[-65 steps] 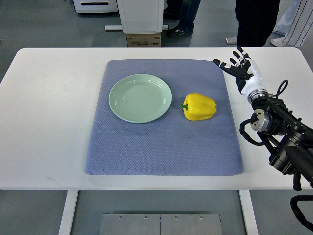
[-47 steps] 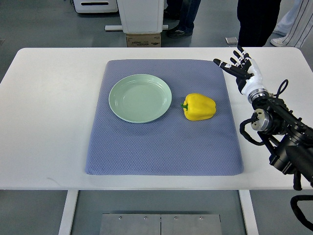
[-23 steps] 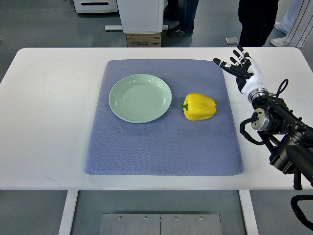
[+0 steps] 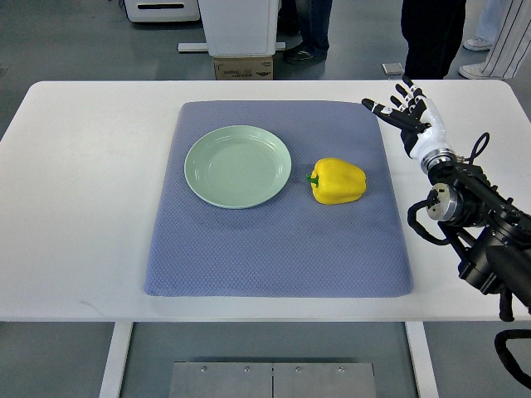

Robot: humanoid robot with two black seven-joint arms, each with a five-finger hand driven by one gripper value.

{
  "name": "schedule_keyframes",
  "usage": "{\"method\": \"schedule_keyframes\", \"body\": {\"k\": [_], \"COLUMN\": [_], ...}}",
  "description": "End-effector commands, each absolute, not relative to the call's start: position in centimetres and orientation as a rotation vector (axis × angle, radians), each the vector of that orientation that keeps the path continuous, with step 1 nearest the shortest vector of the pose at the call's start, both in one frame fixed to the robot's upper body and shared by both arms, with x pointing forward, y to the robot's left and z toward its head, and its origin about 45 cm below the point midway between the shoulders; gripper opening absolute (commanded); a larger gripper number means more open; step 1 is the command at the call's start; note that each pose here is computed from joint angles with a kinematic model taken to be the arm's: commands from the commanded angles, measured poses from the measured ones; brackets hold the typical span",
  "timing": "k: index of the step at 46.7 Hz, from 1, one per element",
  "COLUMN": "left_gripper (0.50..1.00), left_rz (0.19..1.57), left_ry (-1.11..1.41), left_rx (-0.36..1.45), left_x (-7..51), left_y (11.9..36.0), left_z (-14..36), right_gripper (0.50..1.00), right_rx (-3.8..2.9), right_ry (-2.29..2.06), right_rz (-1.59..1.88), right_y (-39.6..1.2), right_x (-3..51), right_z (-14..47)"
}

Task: Place yellow pepper on plate with right hand

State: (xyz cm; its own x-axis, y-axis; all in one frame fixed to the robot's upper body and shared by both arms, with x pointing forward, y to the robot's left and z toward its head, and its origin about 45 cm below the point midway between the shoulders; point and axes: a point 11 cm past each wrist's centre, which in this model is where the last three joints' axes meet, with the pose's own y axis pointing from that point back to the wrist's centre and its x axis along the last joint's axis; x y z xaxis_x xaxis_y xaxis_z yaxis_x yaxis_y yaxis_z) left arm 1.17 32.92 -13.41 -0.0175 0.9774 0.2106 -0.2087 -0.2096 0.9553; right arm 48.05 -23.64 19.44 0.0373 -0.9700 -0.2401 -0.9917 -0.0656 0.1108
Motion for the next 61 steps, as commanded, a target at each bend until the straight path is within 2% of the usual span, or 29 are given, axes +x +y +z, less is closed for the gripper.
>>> {"method": "schedule_keyframes", "body": {"k": [1,61], "left_gripper": [1.000,1.000], "left_rz": [1.452,1.453], "left_ry": [0.939,0.938], "left_rx": [1.202,1.204], "left_x": [1.2,1.2], "left_y": [32.9,33.0], "left_z": [-13.4,-13.4], "right_gripper": [0.995,0.998], "right_rx": [-2.199,-2.250], "right_ry": [2.087,2.032], "right_rz": [0.386,0.328], "right_y": [-23.6,-23.2], "right_x": [48.0,48.4], "right_z": [19.4,20.9]}}
